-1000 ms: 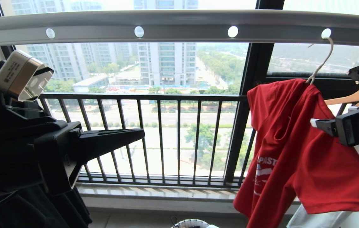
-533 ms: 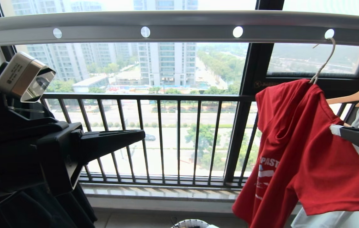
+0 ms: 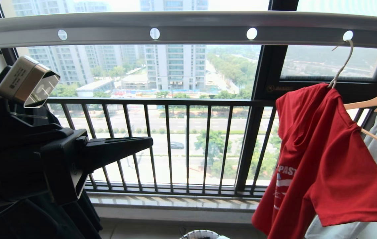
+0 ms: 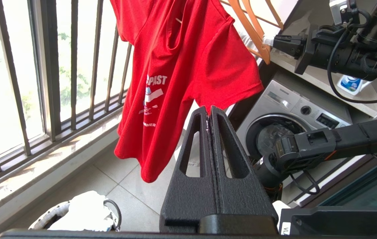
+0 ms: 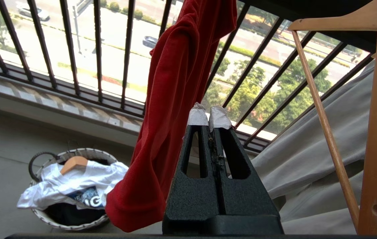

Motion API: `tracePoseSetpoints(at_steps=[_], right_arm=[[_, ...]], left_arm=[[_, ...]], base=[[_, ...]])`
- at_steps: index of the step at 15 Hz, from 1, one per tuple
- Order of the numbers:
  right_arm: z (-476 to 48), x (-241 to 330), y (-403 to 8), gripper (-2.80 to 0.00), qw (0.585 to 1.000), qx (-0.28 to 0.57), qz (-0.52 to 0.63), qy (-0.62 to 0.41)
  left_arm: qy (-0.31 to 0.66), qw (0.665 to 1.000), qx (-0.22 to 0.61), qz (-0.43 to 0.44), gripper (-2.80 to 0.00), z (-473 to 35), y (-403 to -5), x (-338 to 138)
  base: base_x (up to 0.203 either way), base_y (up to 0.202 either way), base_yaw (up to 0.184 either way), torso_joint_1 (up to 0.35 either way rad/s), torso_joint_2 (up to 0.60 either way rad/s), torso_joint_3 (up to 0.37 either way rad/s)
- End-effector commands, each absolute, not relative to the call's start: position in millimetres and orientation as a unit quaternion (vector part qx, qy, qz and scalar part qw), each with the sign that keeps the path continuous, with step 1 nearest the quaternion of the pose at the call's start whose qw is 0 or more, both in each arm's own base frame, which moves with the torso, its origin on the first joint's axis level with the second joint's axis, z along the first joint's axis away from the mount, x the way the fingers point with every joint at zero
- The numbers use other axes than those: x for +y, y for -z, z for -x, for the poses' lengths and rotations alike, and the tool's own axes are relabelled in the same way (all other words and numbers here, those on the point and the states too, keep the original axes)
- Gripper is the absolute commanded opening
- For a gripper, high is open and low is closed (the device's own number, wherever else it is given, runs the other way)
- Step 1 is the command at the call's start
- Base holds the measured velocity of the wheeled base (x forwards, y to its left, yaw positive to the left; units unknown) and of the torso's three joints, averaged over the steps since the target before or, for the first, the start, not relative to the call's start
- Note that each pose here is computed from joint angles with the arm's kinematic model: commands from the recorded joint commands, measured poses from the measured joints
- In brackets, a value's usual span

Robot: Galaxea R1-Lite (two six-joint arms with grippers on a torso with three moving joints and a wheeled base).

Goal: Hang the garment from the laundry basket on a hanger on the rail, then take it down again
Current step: Take the clothes off the clothes rack

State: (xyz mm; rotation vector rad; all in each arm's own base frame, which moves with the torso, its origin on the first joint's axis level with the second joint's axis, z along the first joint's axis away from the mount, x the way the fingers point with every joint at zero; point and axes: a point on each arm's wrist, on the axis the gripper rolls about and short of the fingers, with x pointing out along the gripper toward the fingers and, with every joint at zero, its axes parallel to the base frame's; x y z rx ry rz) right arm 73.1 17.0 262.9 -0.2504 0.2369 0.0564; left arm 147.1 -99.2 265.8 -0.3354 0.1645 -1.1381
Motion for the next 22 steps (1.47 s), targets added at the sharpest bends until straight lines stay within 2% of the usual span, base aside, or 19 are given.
tracePoseSetpoints(at_steps=[1, 5, 10, 16, 18, 22], right_arm=[[-61, 13, -250, -2.80, 0.985, 0.119, 0.122, -0.027], [-31, 5, -226, -2.80, 0.987, 0.097, 0.111, -0.064], [-18, 4, -202, -2.80, 0.980, 0.113, 0.108, -0.122], [-13, 3, -198, -2.80, 0.980, 0.112, 0.095, -0.131], [-12, 3, -196, -2.80, 0.980, 0.112, 0.094, -0.136], [-11, 2, -195, -2.80, 0.980, 0.109, 0.095, -0.134]], left_arm=[[0.537, 0.825, 0.078, 0.159, -2.80, -148, -266, -99], [0.537, 0.825, 0.078, 0.159, -2.80, -148, -266, -100], [0.537, 0.825, 0.080, 0.159, -2.80, -148, -265, -100], [0.537, 0.824, 0.085, 0.157, -2.80, -148, -262, -100], [0.539, 0.828, 0.084, 0.130, -2.80, -146, -252, -100], [0.559, 0.819, 0.079, 0.108, -2.80, -121, -242, -91]], base=[[0.000, 0.000, 0.000, 0.000, 0.00, 0.000], [0.000, 0.000, 0.000, 0.000, 0.00, 0.000], [0.000, 0.000, 0.000, 0.000, 0.00, 0.000], [0.000, 0.000, 0.000, 0.000, 0.00, 0.000], [0.000, 0.000, 0.000, 0.000, 0.00, 0.000], [0.000, 0.000, 0.000, 0.000, 0.00, 0.000]])
